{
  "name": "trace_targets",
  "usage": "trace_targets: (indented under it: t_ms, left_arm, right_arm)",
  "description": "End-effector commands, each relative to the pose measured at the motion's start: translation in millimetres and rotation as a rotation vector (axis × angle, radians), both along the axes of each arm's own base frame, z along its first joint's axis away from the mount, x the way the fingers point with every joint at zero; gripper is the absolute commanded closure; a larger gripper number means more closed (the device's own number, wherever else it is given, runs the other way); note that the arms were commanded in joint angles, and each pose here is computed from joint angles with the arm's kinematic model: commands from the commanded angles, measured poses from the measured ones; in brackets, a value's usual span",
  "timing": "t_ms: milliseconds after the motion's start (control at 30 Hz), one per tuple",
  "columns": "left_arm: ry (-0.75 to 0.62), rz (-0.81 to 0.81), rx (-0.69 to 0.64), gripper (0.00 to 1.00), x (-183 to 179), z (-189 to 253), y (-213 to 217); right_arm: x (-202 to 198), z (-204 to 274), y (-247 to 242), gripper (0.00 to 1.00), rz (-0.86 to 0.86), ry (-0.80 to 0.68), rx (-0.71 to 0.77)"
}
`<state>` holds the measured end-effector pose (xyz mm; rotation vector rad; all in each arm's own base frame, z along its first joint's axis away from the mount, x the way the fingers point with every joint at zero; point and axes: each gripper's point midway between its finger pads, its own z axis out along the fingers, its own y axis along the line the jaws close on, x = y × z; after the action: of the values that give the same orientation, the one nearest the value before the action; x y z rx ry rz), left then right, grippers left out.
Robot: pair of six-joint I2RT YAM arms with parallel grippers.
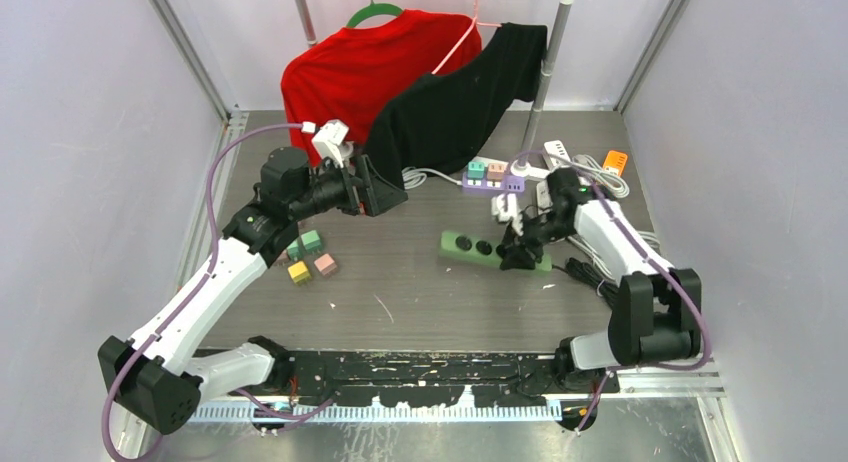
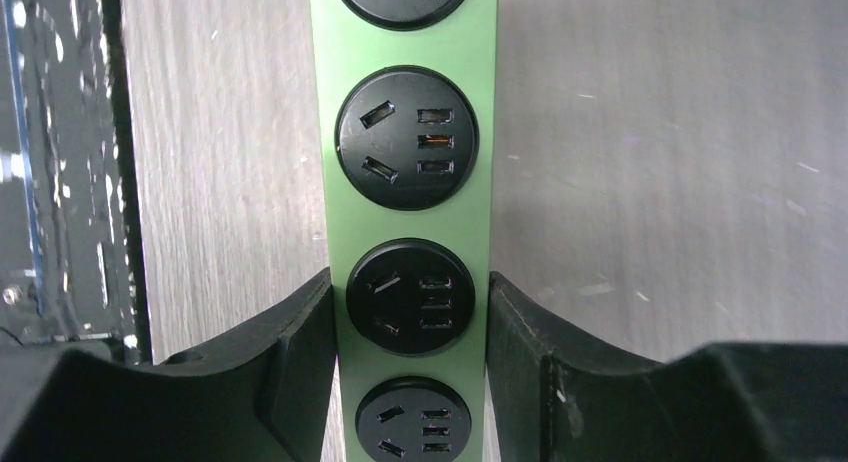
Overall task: Pull the plug off the socket
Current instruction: Pick up the socket from the center of the board, then place the socket at the center of the board.
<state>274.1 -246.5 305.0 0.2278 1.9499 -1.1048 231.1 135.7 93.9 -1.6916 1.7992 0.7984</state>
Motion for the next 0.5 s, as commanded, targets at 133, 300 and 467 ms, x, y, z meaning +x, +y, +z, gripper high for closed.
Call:
trace_targets:
  t_ms: [133, 300, 467]
  left_arm:
    - [-0.135, -0.050, -0.013, 0.01, -2, 24, -1]
    - [-0.144, -0.041, 0.001, 0.01, -1, 23, 1]
    - [-0.149, -0.038, 0.003, 0.01, -2, 24, 2]
  right_arm:
    - [44, 97, -38, 0.99, -0.450, 0.013, 0.203]
    - [77, 109, -79, 0.99, -0.724, -0.037, 0.251]
    - [96, 125, -117, 0.99, -0.956, -0.137, 0.309]
